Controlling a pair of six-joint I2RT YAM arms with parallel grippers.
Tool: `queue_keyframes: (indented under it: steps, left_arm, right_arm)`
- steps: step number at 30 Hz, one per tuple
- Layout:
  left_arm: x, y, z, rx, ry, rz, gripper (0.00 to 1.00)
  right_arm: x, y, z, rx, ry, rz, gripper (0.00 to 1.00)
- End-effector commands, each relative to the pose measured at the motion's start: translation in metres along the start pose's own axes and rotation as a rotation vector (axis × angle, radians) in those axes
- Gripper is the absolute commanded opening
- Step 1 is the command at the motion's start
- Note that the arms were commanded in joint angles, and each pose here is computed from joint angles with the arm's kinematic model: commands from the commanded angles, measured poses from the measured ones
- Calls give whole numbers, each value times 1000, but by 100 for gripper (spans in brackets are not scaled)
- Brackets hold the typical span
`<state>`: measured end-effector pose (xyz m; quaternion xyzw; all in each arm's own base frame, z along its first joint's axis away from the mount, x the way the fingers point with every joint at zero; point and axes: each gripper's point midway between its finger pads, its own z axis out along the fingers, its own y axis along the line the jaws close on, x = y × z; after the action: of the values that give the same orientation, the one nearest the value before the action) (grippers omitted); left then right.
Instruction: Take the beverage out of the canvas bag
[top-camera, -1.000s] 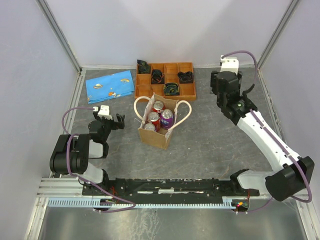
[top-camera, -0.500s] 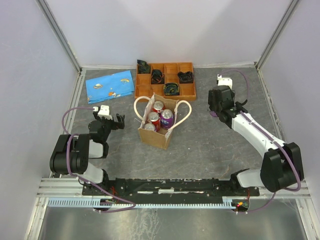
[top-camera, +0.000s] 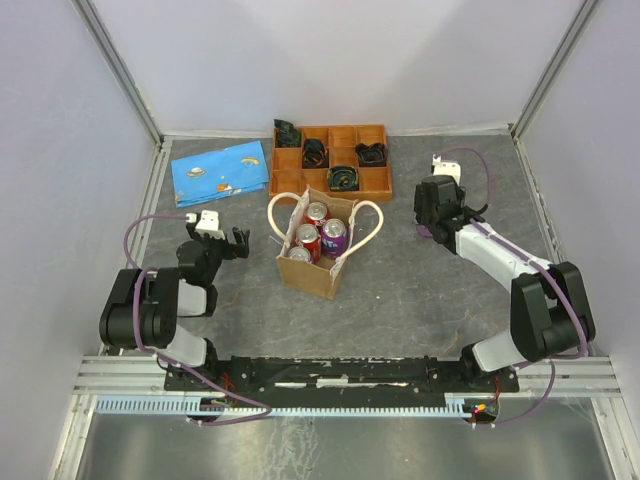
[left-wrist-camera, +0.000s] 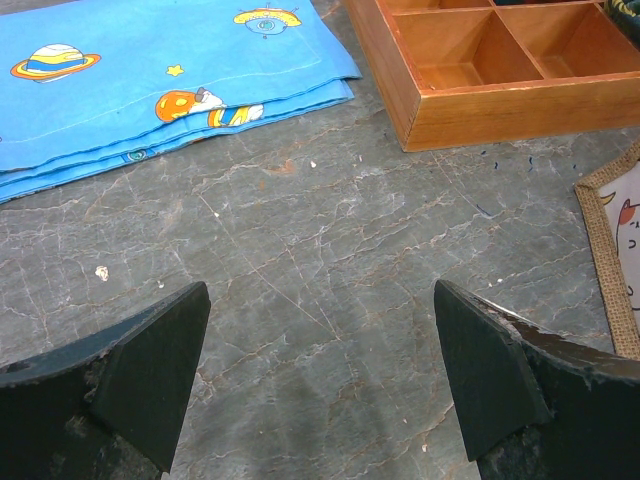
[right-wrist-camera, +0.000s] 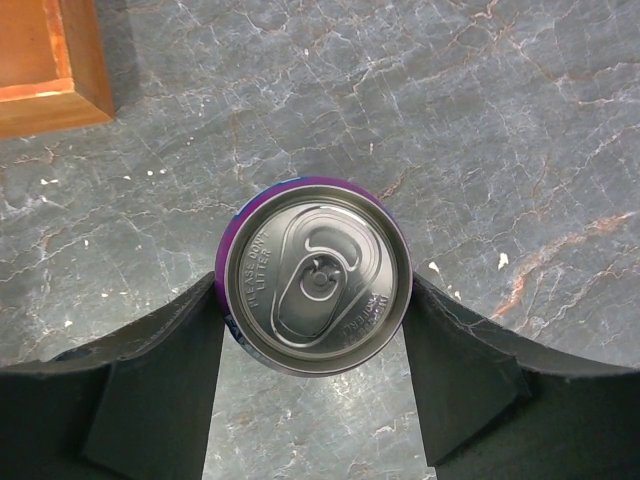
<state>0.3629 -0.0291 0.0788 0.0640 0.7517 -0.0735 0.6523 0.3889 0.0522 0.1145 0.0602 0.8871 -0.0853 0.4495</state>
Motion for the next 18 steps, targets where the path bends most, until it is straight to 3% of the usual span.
queue_keyframes:
  steps: [1, 8, 10, 11, 12, 15, 16, 18]
  left_arm:
    - [-16, 1, 2, 9, -61, 62, 99]
    - [-16, 2, 2, 9, -60, 62, 99]
    - [-16, 1, 2, 9, -60, 62, 99]
    - [-17, 1, 2, 9, -61, 62, 99]
    - [-16, 1, 2, 9, -60, 61, 99]
    - [-16, 1, 2, 10, -60, 62, 99]
    - [-16, 1, 2, 9, -60, 61, 99]
    - [-16, 1, 2, 9, -61, 62, 99]
  right_arm:
    - [-29, -3, 4, 31, -128, 81, 0]
    - [-11, -5, 11, 37, -124, 85, 0]
    - [-6, -5, 12, 41, -109, 82, 9]
    - [-3, -5, 12, 44, -99, 83, 17]
    - [0, -6, 13, 46, -90, 84, 33]
    - [5, -7, 11, 53, -74, 94, 91]
    - [5, -7, 11, 56, -76, 97, 98]
    - [4, -9, 9, 59, -77, 95, 99]
